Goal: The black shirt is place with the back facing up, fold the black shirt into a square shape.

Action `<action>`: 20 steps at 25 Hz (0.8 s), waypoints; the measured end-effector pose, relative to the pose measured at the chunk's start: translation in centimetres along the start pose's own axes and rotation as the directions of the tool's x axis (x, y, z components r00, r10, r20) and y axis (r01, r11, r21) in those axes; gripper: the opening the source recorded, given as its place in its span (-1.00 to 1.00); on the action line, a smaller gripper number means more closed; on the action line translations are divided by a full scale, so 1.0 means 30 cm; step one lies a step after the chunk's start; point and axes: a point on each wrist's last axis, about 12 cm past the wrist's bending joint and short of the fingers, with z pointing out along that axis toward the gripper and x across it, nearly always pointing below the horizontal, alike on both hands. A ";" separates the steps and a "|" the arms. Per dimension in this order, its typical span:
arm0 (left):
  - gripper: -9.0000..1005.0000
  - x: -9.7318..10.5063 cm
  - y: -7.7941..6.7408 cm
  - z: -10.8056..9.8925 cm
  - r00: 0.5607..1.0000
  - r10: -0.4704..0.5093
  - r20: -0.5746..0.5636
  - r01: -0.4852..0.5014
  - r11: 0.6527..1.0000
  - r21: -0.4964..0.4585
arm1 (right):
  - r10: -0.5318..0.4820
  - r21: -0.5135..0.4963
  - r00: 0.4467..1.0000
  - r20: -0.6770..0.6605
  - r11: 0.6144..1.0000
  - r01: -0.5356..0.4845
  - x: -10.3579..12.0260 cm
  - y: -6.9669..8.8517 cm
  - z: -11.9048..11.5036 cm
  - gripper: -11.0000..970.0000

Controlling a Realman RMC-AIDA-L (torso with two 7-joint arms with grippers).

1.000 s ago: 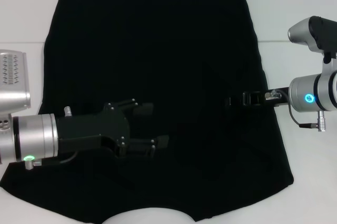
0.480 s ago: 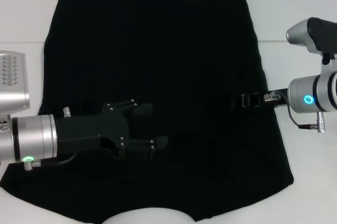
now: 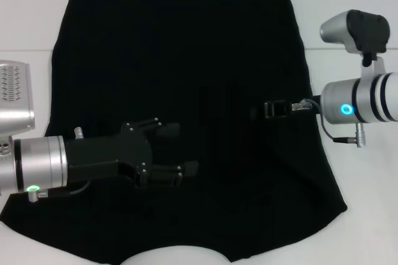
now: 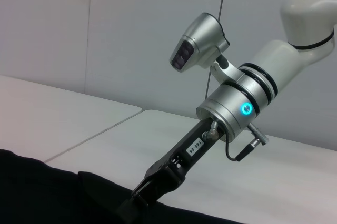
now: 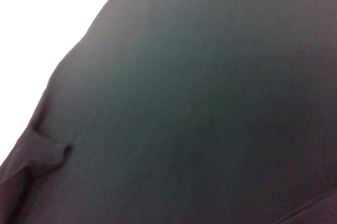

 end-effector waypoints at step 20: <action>0.79 0.000 0.000 0.000 1.000 0.000 0.000 0.000 1.000 0.000 | -0.094 -0.078 0.994 -0.053 0.993 0.090 -0.016 0.082 0.035 -0.88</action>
